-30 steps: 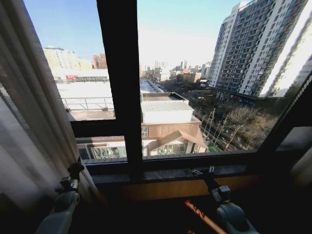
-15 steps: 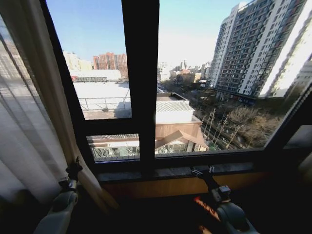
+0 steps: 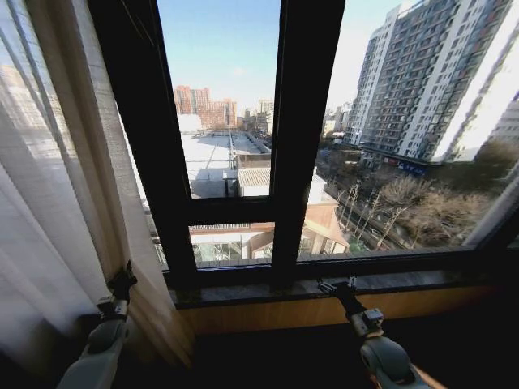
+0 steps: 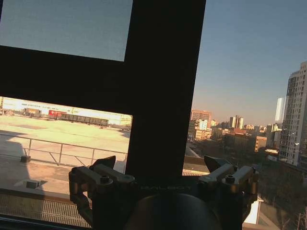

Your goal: Open the curtains by pulling them apart, changing their state from closed to fully open.

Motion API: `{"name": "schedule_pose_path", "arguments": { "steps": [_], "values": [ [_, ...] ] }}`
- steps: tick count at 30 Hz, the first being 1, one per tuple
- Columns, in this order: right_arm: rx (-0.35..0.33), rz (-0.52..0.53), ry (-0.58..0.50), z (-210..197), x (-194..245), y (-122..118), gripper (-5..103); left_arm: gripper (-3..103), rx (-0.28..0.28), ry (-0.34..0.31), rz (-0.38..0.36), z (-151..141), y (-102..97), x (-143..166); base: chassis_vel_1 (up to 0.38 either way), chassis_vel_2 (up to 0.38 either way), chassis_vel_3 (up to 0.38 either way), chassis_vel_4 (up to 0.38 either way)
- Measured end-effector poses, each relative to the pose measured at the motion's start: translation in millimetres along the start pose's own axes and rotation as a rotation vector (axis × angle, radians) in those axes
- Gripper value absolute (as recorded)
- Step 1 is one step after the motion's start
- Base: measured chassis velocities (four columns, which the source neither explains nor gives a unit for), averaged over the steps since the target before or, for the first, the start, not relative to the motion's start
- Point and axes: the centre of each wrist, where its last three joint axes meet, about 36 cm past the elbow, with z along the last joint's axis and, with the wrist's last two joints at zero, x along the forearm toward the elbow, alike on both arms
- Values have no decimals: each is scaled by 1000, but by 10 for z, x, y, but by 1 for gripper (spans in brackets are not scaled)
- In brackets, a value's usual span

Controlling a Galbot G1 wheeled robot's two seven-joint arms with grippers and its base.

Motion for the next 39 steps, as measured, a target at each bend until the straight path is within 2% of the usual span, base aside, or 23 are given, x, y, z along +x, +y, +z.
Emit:
{"name": "schedule_pose_path", "arguments": {
  "steps": [16,31,39],
  "values": [
    [0,0,0,0,0,0,100,0,-8,-1,-10,1,59,82,352,347,-360,-345],
    [0,0,0,0,0,0,100,0,-1,-2,-10,21,17,111,354,342,-358,-348],
    [0,0,0,0,0,2,100,0,-4,-1,-11,36,15,108,182,192,-138,-183]
  ]
}}
